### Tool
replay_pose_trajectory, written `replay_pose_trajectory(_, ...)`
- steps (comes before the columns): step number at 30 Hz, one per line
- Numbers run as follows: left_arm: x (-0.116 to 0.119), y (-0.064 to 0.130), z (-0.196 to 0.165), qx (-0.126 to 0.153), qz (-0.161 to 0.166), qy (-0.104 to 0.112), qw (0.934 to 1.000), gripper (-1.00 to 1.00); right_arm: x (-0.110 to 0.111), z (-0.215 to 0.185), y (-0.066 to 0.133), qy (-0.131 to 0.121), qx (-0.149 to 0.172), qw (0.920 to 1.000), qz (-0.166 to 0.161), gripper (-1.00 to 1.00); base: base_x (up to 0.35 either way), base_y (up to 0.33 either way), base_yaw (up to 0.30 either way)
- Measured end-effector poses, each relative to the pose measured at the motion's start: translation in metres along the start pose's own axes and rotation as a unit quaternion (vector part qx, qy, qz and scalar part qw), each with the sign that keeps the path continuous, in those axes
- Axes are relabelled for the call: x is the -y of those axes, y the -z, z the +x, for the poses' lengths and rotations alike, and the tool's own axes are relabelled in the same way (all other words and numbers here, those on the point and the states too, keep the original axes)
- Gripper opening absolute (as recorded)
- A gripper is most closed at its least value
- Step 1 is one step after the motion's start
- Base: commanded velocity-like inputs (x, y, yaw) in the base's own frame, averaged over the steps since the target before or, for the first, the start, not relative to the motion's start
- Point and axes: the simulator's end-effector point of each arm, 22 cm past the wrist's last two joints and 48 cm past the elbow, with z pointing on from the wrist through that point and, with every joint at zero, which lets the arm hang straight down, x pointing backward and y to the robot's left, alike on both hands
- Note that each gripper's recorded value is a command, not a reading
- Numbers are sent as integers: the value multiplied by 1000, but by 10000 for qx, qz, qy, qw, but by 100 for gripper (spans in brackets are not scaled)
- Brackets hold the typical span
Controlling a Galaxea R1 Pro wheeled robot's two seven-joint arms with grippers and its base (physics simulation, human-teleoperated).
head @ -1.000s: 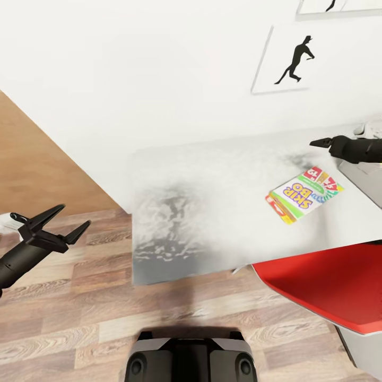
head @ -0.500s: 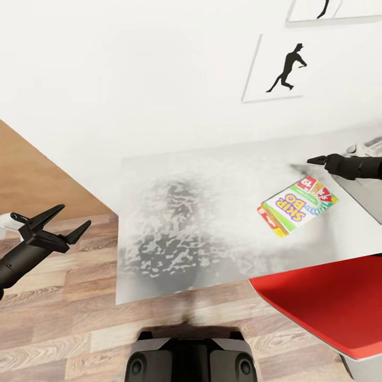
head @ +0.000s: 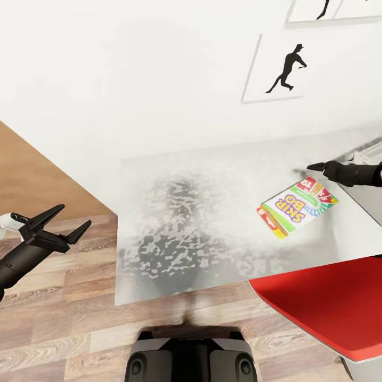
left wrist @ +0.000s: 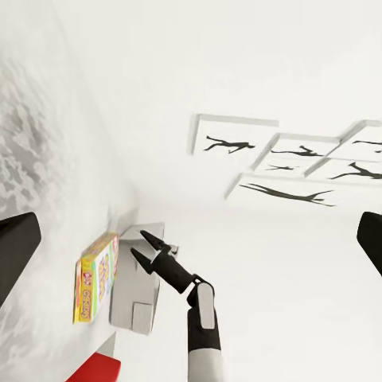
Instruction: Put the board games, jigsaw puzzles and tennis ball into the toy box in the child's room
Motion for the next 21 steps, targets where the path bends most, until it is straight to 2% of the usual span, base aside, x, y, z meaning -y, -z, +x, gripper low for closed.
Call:
replay_pose_trajectory(12, 0, 0, 0, 1, -2, -1, 10000, 100, 4, 1, -4, -37, 54, 10000, 35, 100, 1, -1, 0)
replay_pose_trajectory(21, 0, 0, 0, -3, 1, -1, 10000, 100, 19, 3, -12, -182, 143, 9996, 156, 100, 0, 0, 0)
